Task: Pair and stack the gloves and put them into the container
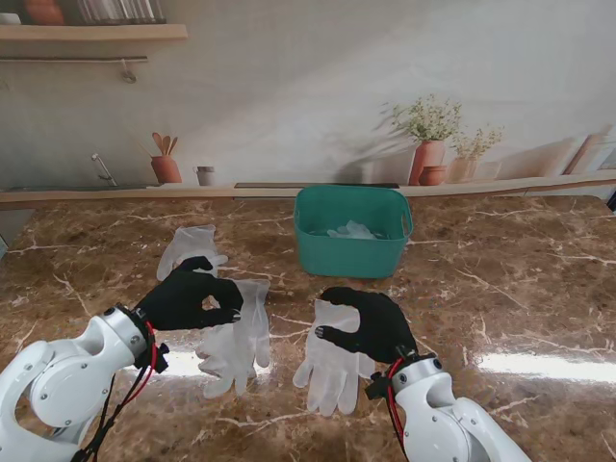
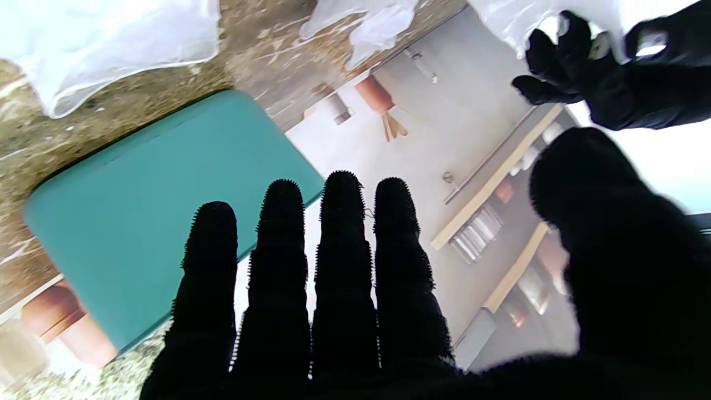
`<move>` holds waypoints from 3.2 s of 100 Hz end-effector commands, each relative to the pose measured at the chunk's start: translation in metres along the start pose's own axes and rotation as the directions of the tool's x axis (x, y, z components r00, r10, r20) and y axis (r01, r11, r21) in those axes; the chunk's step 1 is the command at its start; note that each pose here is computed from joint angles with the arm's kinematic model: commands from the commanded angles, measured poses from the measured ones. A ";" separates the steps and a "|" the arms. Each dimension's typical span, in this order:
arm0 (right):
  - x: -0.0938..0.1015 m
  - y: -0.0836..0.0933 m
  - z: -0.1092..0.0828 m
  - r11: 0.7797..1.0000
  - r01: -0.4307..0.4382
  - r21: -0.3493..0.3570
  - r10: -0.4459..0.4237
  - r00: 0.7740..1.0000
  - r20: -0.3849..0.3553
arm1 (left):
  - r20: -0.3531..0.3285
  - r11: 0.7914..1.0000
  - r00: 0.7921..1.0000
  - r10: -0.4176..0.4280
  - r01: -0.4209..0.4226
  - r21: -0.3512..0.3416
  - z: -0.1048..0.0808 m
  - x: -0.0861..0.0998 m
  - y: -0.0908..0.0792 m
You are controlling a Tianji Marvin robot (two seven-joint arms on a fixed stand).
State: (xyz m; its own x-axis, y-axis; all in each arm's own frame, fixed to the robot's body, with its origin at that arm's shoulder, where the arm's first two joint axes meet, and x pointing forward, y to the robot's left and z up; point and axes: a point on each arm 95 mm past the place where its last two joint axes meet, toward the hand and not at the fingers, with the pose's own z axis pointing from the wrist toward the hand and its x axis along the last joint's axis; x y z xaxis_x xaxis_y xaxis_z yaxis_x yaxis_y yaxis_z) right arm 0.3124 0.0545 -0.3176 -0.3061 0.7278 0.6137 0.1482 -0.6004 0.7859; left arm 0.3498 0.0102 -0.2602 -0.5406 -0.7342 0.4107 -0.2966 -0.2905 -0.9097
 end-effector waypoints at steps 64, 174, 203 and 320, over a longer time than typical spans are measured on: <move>0.028 -0.006 -0.015 0.986 -0.108 0.125 0.122 0.986 -0.115 | -0.097 0.997 0.995 0.028 -0.021 0.078 0.006 0.042 -0.012; 0.062 -0.051 -0.006 0.980 -0.189 0.057 0.189 0.982 0.005 | -0.186 0.992 0.981 -0.046 0.068 0.111 0.013 0.070 -0.007; 0.064 -0.046 -0.007 0.982 -0.185 -0.039 0.184 0.982 -0.039 | -0.160 0.986 0.986 -0.039 0.064 0.156 0.013 0.069 -0.004; 0.073 0.010 -0.028 0.908 -0.381 -0.177 0.365 0.924 -0.113 | -0.206 0.953 0.940 -0.273 0.293 0.074 0.037 0.033 0.065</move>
State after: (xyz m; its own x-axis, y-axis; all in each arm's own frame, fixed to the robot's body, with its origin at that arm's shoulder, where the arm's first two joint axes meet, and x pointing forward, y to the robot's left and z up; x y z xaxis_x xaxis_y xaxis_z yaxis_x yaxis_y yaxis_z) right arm 0.2690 0.0911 -0.2639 -0.3479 0.4311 0.8325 0.0550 -0.8771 0.4772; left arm 0.3449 -0.0399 -0.3024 -0.6000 -0.5235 0.6050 -0.3522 -0.5062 -0.7872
